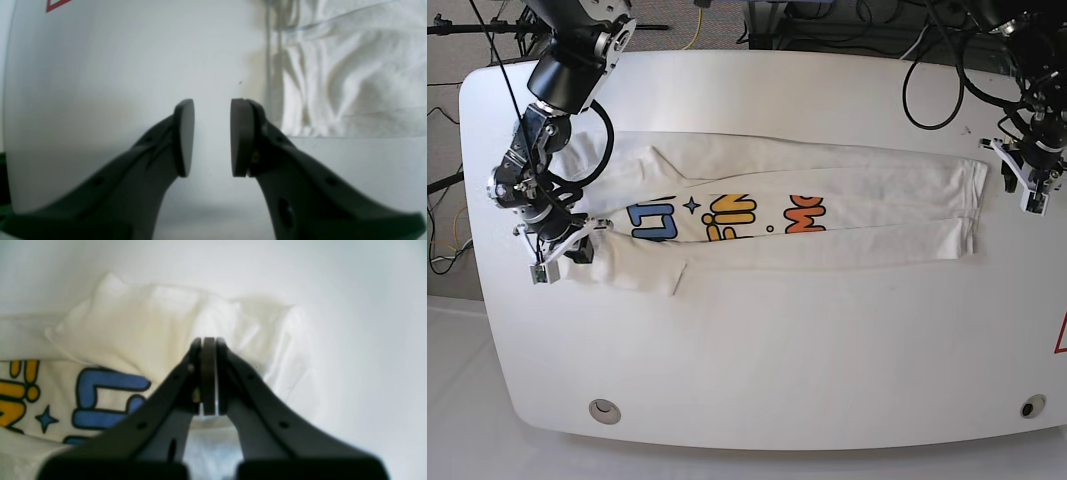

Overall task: Fold the T-shirt properly
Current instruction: 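Hold the strip end with the left gripper and adjust the right gripper's grip, then pinch the strip end with the right gripper and fold it inward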

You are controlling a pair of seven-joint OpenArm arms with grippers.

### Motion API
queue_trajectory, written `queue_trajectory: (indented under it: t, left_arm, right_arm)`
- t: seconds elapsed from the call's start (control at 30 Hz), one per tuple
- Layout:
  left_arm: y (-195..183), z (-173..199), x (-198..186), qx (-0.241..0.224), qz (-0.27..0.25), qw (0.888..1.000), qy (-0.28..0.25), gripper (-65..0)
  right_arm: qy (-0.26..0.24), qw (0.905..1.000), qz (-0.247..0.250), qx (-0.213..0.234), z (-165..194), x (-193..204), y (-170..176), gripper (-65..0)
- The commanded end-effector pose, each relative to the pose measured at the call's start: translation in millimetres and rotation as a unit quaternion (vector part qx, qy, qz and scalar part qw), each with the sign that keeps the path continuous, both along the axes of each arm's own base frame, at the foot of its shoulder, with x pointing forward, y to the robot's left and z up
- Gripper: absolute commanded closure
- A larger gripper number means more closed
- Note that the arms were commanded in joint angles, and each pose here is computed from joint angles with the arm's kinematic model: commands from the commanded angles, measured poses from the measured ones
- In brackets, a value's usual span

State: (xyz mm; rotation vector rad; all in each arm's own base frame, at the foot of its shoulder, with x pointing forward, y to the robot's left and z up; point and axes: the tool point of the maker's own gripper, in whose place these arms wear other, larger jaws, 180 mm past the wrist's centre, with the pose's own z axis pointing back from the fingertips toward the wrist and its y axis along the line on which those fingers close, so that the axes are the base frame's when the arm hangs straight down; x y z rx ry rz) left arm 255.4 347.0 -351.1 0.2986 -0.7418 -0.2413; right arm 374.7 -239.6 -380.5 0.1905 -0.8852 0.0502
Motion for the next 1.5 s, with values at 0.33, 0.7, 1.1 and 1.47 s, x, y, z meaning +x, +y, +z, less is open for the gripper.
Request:
queue_trajectory:
  t: [0.33, 0.7, 1.1, 1.47]
  left_arm:
    - [3, 14, 8, 0.008, -0.006, 1.000, -0.022, -17.8]
    - [3, 12, 6, 0.008, -0.006, 1.000, -0.019, -17.8]
    - [3, 12, 6, 0.008, -0.005, 1.000, -0.019, -17.8]
    - [4, 12, 5, 0.009, -0.004, 1.000, -0.018, -17.6]
  right_arm:
    - [-0.029, 0.9996, 0.003, 0.002, 16, 11, 2, -1.0]
    - [-0.029, 0.9996, 0.002, 0.005, 15, 11, 4, -42.5]
    - [-0.028, 0.9994, 0.006, 0.018, 12, 12, 18, -35.9]
    - [-0.025, 0.9982, -0.002, 0.055, -10, 13, 25, -32.2]
